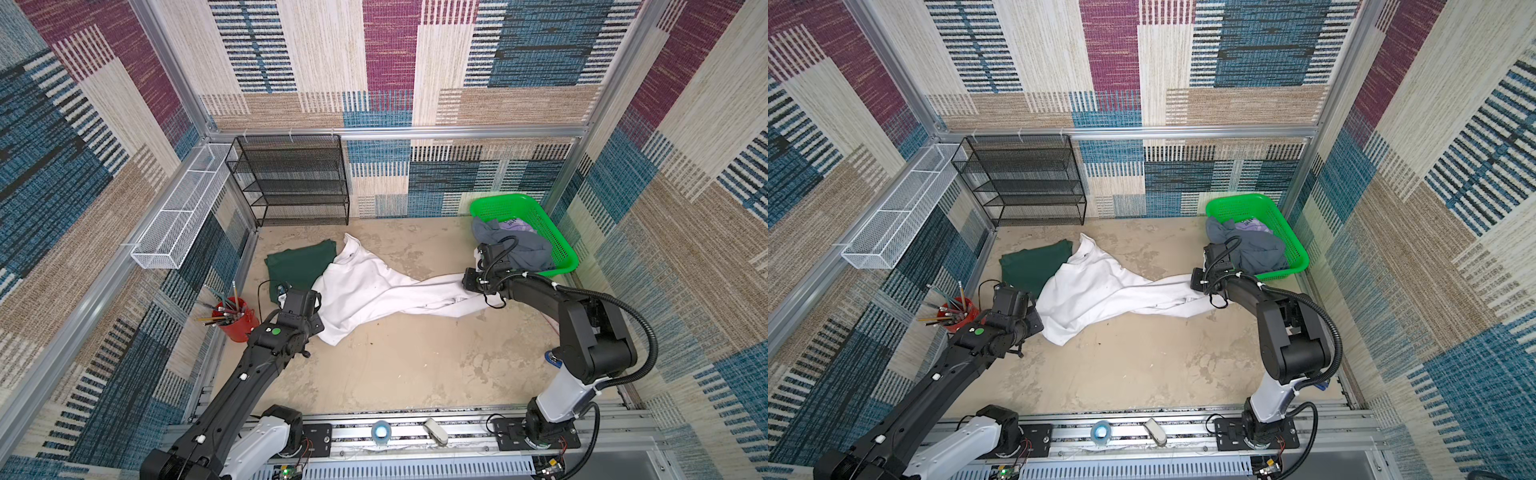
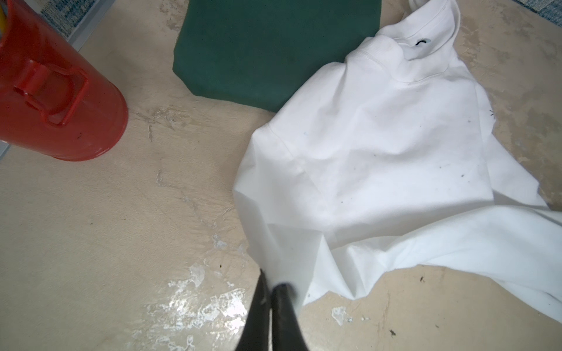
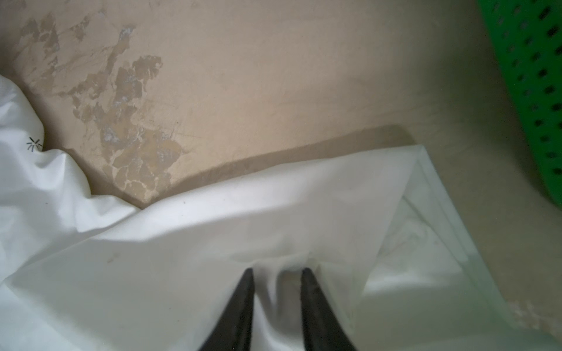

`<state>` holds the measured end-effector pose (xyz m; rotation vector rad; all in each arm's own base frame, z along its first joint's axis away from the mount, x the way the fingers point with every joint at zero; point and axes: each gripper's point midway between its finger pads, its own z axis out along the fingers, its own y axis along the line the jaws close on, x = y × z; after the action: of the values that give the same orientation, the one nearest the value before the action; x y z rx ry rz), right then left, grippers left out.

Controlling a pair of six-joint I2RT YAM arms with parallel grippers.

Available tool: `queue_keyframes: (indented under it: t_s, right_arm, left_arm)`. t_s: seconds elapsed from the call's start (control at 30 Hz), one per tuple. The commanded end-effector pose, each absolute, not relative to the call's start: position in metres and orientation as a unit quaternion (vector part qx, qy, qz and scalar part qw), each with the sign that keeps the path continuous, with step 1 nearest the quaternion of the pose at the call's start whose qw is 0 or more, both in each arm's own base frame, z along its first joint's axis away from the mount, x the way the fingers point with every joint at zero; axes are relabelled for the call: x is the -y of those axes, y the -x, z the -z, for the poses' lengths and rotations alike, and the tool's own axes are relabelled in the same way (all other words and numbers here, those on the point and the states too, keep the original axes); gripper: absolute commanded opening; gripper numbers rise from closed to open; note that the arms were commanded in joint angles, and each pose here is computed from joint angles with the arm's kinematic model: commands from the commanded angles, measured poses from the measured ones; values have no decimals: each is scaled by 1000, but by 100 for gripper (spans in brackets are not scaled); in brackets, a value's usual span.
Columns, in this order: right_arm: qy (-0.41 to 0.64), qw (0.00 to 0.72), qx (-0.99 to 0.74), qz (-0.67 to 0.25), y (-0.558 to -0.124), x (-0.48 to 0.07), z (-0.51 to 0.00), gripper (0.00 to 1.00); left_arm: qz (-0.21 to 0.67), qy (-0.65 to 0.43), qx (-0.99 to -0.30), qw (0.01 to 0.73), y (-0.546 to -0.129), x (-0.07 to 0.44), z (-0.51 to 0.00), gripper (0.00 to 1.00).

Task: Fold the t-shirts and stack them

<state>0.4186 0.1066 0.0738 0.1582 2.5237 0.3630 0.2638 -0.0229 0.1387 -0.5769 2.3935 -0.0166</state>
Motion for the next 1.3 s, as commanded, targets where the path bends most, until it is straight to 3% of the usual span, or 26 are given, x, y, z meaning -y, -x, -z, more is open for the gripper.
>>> queue_keyframes:
  t_s: [0.0, 0.1, 0.2, 0.33, 0.53, 0.93, 1.27]
  right_arm:
    - [-44, 333, -932, -137, -430, -107, -94, 51]
    - [-54, 355, -925, -122, -423, -98, -109, 61]
    - [-68, 358, -925, -110, -409, -88, -111, 62]
    - [-87, 345, -929, -99, -389, -78, -99, 60]
    - [-87, 334, -932, -113, -384, -77, -82, 41]
    - [-79, 322, -936, -122, -398, -83, -69, 40]
    - [-70, 294, -940, -158, -389, -97, -58, 34]
  left_arm:
    - [21, 225, -914, 337, -266, 27, -141, 0]
    - [26, 224, -914, 337, -268, 29, -140, 0]
    - [29, 223, -916, 333, -269, 31, -137, 0]
    - [32, 220, -918, 329, -271, 33, -136, 0]
    - [33, 218, -919, 328, -272, 34, -136, 0]
    - [28, 220, -919, 325, -267, 32, -133, 0]
    - [30, 219, -920, 324, -268, 33, -132, 0]
